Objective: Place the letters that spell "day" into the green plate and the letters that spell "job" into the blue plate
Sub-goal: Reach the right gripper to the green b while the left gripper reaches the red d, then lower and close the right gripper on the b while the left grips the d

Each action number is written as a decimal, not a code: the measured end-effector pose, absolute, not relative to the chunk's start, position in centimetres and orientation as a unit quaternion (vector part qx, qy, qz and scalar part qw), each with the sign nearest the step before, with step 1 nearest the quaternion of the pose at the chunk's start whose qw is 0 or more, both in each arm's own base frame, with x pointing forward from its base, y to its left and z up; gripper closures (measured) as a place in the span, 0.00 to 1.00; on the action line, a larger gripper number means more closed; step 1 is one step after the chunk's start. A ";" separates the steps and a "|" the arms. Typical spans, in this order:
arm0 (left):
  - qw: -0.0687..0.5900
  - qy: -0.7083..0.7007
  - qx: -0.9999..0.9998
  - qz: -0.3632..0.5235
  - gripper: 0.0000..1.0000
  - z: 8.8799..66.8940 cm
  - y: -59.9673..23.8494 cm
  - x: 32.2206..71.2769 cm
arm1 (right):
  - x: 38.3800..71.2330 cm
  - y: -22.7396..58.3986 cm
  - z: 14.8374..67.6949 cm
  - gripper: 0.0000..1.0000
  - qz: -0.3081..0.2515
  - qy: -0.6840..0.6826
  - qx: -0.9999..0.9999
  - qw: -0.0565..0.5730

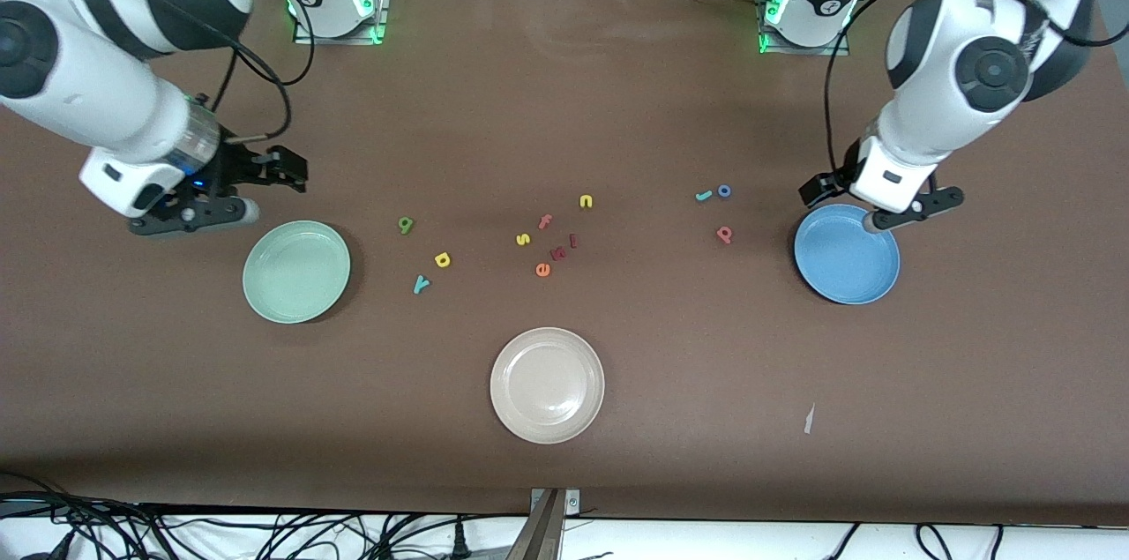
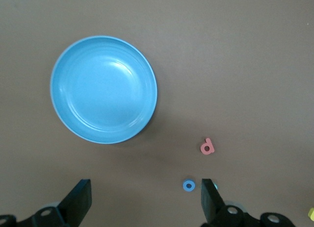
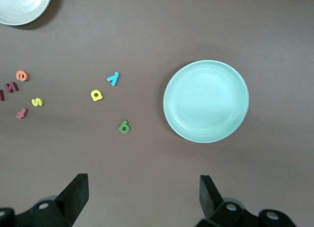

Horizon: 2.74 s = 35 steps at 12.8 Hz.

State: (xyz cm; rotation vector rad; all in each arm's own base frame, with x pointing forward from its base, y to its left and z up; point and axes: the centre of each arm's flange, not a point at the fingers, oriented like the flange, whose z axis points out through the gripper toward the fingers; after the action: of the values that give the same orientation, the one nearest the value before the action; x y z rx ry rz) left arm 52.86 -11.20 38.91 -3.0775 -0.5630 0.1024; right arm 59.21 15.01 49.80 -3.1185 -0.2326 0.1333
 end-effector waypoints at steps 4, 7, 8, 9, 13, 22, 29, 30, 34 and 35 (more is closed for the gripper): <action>-0.010 -0.240 -0.970 0.028 0.01 34.5 -12.7 51.7 | 59.8 18.6 46.7 0.00 0.043 -0.065 -0.997 0.005; -0.011 -0.260 -0.965 0.029 0.01 31.6 -14.9 50.4 | 60.3 20.7 44.3 0.00 0.040 -0.077 -0.996 0.007; -0.010 -0.263 -0.964 0.031 0.01 31.2 -15.2 50.0 | 60.4 21.5 43.5 0.00 0.038 -0.080 -0.996 0.008; -0.011 -0.267 -0.963 0.029 0.01 31.0 -15.5 49.8 | 60.6 22.2 42.7 0.00 0.031 -0.081 -0.996 0.010; -0.034 -0.289 -0.957 0.000 0.03 30.0 -17.0 49.9 | 59.8 22.3 36.5 0.00 0.004 -0.075 -0.997 0.017; -0.032 -0.355 -0.934 0.006 0.03 23.5 -19.6 49.3 | 54.8 20.6 25.0 0.00 -0.009 0.101 -0.995 0.023; -0.034 -0.381 -0.924 0.012 0.06 21.7 -19.7 49.3 | 52.3 20.1 20.9 0.00 0.006 0.167 -0.986 0.017; -0.038 -0.382 -0.923 0.011 0.07 21.3 -19.7 49.3 | 51.9 20.5 20.0 0.00 0.004 0.168 -0.986 0.018; -0.044 -0.383 -0.923 0.008 0.13 20.7 -19.9 49.8 | 50.8 22.3 17.8 0.00 0.007 0.169 -0.985 0.018; -0.045 -0.383 -0.923 0.008 0.14 20.6 -20.0 50.1 | 50.8 22.3 17.8 0.00 0.007 0.169 -0.985 0.018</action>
State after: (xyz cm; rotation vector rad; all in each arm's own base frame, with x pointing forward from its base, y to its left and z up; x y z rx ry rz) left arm 50.05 -19.99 20.61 -2.9847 -1.2375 0.0256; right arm 50.84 22.25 17.81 -3.0601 0.5258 0.0208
